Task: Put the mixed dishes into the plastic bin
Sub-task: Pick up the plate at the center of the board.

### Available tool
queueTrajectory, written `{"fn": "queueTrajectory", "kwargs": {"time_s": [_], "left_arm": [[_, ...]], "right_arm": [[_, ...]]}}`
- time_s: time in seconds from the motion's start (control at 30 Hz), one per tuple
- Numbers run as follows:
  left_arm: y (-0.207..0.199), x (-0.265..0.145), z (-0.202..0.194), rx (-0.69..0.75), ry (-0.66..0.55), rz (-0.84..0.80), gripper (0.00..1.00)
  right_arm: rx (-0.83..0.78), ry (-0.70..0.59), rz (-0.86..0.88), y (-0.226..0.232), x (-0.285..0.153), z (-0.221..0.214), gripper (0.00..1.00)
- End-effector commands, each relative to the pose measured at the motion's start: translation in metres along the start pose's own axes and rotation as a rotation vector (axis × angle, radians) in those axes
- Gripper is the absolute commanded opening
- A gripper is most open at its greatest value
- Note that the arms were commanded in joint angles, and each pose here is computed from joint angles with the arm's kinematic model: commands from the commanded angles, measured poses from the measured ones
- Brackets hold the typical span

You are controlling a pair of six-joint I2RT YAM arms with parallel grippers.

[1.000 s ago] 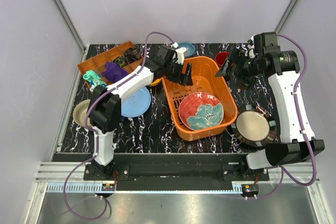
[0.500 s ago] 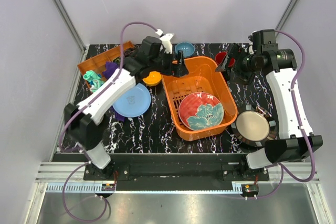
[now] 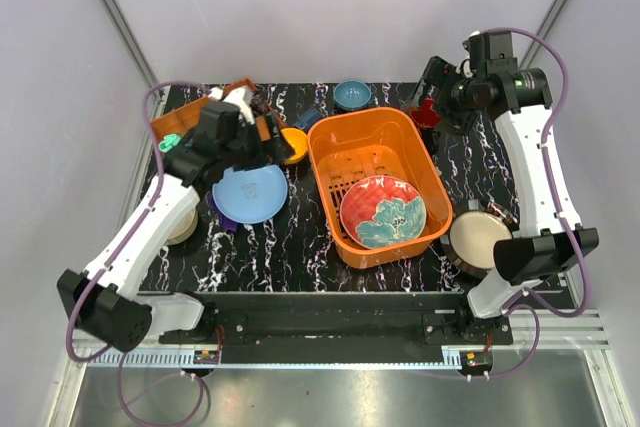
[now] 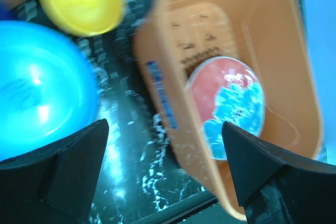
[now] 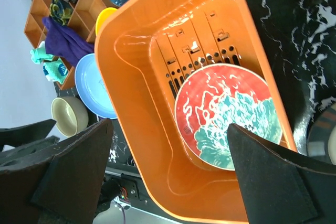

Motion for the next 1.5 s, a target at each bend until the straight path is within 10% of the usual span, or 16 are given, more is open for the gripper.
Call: {"fn": "queueTrajectory", "kwargs": {"time_s": [0.0, 1.47], "left_arm": [[0.046, -0.012, 0.005, -0.143, -0.092, 0.135, 0.92], [0.229, 0.042, -0.01, -0.09, -0.041, 0.528, 0.84]], "right_arm": [[-0.025, -0.04, 0.055, 0.019, 0.002, 0.014, 1.0], [-0.023, 0.068, 0.065, 0.012, -0.024, -0.026, 1.0]]}}
Point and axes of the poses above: each gripper's point midway between its finger pads, its own x axis out along the fingers, its own y axis along the line the jaws close on, z = x × y, the point moved 4 cm from there along -x, back along the fingers, and after that the axes turned 6 degrees about -x, right-handed, at the moved point
